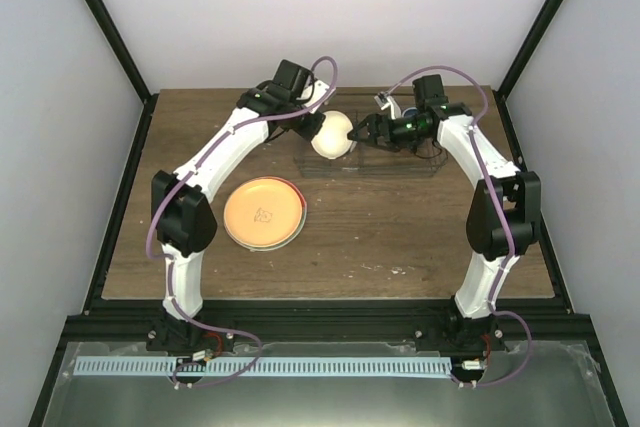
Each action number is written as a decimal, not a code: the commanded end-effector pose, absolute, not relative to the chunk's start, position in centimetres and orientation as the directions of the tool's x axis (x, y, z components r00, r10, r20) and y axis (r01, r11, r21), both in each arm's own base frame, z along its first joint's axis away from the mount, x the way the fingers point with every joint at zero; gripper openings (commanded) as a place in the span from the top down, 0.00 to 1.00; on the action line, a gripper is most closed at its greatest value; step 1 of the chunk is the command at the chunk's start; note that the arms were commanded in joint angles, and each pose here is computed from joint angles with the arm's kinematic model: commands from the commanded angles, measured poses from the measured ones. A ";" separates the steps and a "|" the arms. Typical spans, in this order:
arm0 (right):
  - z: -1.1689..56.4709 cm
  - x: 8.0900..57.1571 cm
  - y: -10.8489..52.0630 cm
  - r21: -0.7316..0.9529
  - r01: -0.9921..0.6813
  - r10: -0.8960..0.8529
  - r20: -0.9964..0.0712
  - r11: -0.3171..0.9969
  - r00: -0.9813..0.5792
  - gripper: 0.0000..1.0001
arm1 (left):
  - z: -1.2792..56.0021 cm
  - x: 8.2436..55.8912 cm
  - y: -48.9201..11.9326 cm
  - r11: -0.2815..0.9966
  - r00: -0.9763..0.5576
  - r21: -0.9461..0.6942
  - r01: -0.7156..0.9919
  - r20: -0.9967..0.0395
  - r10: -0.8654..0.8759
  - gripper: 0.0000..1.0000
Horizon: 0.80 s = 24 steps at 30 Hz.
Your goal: Load the mixed dishes into the dish rack
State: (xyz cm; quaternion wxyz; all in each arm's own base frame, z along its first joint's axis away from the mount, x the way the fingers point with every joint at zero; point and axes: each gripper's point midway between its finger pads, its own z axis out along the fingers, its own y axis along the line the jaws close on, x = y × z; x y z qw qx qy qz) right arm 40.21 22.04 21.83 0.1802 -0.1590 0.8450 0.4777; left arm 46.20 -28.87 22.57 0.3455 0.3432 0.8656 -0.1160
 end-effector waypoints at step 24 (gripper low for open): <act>23.2 41.1 25.1 0.794 -0.510 -0.108 -0.505 0.330 -0.856 0.28 | 27.3 43.5 -32.5 0.661 -0.429 -0.011 0.750 -0.769 0.474 1.00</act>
